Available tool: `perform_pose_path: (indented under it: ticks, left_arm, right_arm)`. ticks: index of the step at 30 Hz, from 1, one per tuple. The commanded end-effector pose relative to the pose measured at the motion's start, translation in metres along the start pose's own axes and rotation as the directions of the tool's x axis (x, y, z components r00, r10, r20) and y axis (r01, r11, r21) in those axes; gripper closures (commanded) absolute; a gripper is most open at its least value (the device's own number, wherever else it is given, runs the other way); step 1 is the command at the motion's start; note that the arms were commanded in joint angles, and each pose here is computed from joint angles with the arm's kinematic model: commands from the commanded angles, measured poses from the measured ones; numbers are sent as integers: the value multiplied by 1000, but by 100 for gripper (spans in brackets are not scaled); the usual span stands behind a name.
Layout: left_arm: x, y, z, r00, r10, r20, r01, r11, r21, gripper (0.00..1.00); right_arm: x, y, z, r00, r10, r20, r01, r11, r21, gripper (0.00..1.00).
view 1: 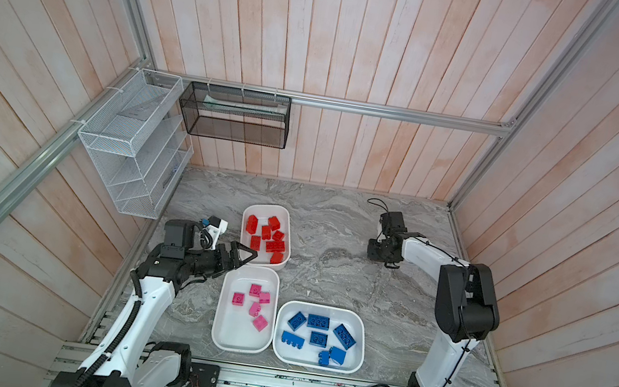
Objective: Sort the legos into containers by color
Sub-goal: 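Carry the pink brick into the middle tub and release it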
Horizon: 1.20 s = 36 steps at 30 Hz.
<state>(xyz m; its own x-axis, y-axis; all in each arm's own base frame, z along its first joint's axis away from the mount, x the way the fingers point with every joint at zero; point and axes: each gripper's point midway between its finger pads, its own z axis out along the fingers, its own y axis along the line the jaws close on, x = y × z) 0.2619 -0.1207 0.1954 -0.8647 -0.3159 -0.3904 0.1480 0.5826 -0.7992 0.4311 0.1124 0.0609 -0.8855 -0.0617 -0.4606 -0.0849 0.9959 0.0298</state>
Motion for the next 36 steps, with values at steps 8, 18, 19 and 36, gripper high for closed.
perform_pose_path:
  ticks: [8, 18, 19, 36]
  left_arm:
    - [-20, -4, -11, 996, 64, 55, -61, 997, -56, 0]
    - [-25, 0, -18, 995, 53, 84, -45, 995, -87, 0]
    - [-25, 0, -18, 995, 53, 84, -46, 995, -88, 0]
    - [-19, 4, -20, 996, 50, 73, -43, 995, -95, 0]
  right_arm:
    - [45, 174, -136, 923, -328, 200, 379, 862, -337, 71]
    - [181, 334, -182, 745, -599, 294, 635, 500, -589, 71]
    - [189, 345, -181, 727, -617, 302, 651, 477, -591, 71]
    - [233, 409, -128, 556, -771, 312, 761, 320, -564, 53]
